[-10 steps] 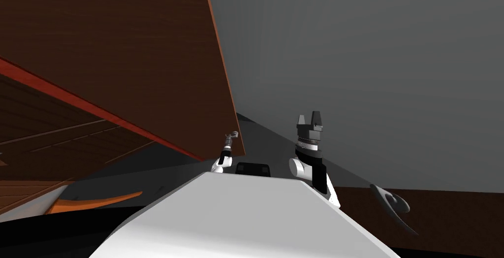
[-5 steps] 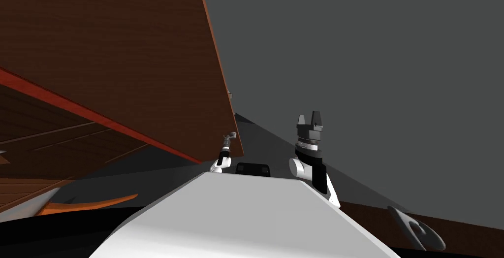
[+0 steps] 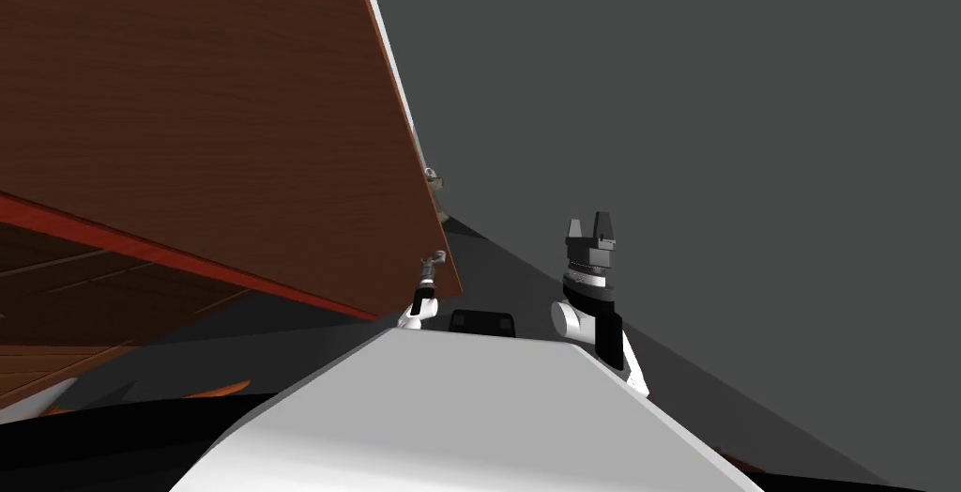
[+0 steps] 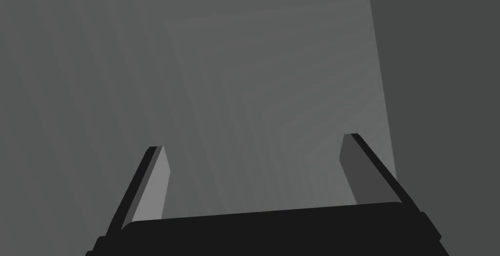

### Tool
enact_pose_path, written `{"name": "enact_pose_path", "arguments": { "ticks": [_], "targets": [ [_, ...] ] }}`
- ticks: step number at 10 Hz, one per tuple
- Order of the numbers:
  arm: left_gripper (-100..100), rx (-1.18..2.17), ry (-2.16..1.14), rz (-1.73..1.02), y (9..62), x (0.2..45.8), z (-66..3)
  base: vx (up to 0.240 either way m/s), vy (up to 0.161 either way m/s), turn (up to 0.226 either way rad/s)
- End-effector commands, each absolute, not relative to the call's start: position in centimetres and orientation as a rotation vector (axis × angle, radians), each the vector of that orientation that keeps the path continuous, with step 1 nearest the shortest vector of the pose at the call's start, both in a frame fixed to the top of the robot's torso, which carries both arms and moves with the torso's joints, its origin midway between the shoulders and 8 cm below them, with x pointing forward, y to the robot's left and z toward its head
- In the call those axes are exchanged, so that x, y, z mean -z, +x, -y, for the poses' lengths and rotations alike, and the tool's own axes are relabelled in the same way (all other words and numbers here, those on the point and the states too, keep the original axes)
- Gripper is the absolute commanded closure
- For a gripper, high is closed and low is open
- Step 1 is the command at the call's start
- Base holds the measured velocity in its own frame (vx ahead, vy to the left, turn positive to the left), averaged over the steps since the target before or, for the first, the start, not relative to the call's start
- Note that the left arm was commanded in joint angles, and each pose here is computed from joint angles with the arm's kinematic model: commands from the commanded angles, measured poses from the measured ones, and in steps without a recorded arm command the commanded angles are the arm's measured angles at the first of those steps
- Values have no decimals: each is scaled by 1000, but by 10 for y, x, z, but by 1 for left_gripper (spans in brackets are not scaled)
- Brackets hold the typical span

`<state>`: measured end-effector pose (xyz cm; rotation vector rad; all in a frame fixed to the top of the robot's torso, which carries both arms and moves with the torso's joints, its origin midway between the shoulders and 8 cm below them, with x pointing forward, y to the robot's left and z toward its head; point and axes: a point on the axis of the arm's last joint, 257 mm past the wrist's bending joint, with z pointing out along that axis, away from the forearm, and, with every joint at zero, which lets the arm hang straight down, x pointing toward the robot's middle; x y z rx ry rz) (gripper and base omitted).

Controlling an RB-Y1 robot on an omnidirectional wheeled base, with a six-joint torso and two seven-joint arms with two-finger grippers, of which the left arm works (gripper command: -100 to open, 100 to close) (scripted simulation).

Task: Push the door open

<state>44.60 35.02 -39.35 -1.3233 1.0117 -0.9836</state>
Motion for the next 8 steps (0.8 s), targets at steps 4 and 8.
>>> {"name": "enact_pose_path", "arguments": {
  "ticks": [4, 8],
  "targets": [
    [100, 955, -1350, -957, 442, 391, -366, 188, -60, 57],
    [100, 906, -1356, -927, 433, 390, -395, 141, -17, 41]
  ]
}}
